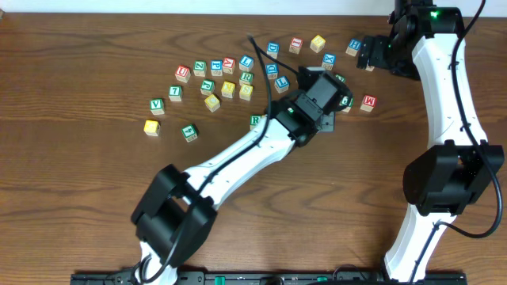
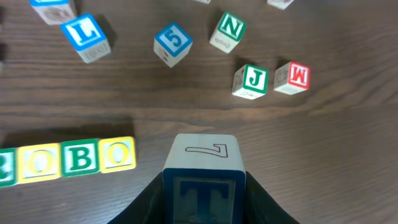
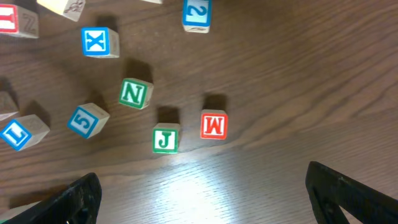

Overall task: Spell out ROBOT
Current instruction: 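Lift the blue T block and carry it toward the row's right end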

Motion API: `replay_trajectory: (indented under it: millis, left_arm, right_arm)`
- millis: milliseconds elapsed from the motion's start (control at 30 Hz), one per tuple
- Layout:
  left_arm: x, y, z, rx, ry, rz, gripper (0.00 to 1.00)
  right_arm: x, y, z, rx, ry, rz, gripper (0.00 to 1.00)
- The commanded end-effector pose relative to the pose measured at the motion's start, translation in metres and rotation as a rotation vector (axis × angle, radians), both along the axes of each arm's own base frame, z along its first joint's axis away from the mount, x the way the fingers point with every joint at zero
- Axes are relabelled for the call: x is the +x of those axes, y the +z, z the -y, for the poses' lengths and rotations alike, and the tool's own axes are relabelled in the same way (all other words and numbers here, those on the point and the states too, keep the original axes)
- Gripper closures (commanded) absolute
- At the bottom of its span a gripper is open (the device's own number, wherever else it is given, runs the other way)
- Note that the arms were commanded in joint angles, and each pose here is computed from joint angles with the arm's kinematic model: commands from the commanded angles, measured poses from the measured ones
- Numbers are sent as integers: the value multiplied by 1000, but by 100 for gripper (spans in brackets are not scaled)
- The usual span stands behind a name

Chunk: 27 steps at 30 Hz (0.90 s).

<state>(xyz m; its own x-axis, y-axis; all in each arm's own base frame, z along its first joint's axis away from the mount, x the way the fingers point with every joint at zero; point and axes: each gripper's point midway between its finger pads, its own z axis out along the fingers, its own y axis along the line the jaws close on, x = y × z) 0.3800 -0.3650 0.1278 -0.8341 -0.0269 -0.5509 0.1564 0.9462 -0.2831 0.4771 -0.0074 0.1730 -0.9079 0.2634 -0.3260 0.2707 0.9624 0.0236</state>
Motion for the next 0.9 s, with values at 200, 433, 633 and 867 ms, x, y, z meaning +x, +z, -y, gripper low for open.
replay_trajectory:
  millis: [200,433,633,867]
  left_arm:
    - [10,-52,2,76,12,-28,69]
    - [8,-68,-1,105,12,-55,69]
    - [4,-90,-5,142,11,-91,69]
    - [5,-91,-6,147,14,-87,69]
  right_arm:
    - [-4,16,36,-34,-74,26,1]
    - [-7,15,35,-34,-72,15,1]
    - [-8,15,34,-34,-71,8,1]
    - [-8,15,35,-34,-71,8,1]
